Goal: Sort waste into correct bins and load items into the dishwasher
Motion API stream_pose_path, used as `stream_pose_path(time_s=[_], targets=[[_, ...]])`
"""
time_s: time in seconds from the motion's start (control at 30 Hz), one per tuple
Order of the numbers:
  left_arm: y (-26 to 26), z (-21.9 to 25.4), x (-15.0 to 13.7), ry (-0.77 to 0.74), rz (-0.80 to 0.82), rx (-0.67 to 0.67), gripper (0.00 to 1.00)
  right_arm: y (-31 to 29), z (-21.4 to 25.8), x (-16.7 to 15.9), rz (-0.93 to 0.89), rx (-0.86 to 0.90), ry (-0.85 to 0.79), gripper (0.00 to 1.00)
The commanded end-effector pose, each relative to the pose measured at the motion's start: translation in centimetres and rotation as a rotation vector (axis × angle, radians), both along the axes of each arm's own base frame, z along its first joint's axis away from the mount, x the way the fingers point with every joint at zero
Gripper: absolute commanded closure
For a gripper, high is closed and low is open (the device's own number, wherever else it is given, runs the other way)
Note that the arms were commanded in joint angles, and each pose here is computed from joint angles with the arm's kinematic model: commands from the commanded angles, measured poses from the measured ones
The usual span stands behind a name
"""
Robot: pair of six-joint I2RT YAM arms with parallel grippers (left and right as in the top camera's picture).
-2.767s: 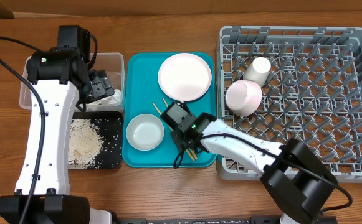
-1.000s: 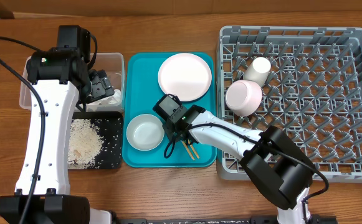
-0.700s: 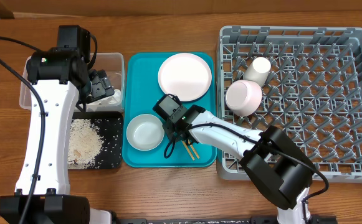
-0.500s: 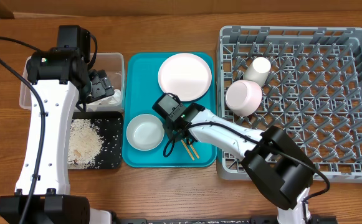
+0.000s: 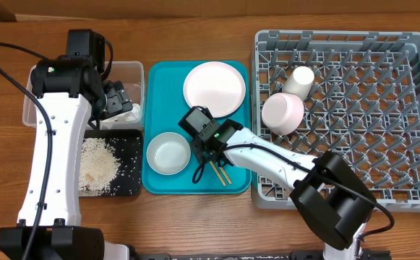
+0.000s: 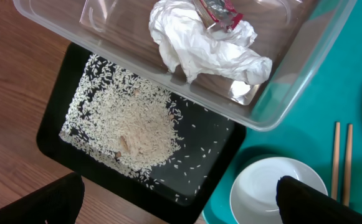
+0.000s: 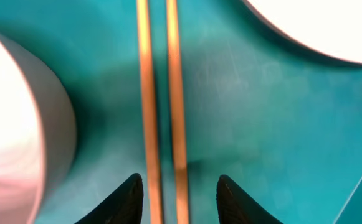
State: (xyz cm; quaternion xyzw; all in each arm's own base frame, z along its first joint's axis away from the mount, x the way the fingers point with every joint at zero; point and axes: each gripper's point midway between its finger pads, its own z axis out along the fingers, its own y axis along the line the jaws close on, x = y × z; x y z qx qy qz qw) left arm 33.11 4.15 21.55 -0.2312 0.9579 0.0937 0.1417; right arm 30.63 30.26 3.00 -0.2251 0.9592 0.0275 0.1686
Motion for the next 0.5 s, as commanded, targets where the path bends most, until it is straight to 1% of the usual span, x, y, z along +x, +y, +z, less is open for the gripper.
stream_pose_path(time_s=[0.0,0.27,0.47], targets=[[0.3,0.5,0.1,-0.016,0.008,0.012,0.0,-0.4,0.7,0.5,-0.011,0.003,-0.028,0.6],[0.3,0.5,0.1,-0.016,0.008,0.012,0.0,-0.5,0.6,0.5,-0.011,0.003,-0.027,0.6],[0.3,0.5,0.1,-0.016,0.009,0.012,0.0,-0.7,-0.8,0.2,-0.011,0.01,-0.034,0.6]])
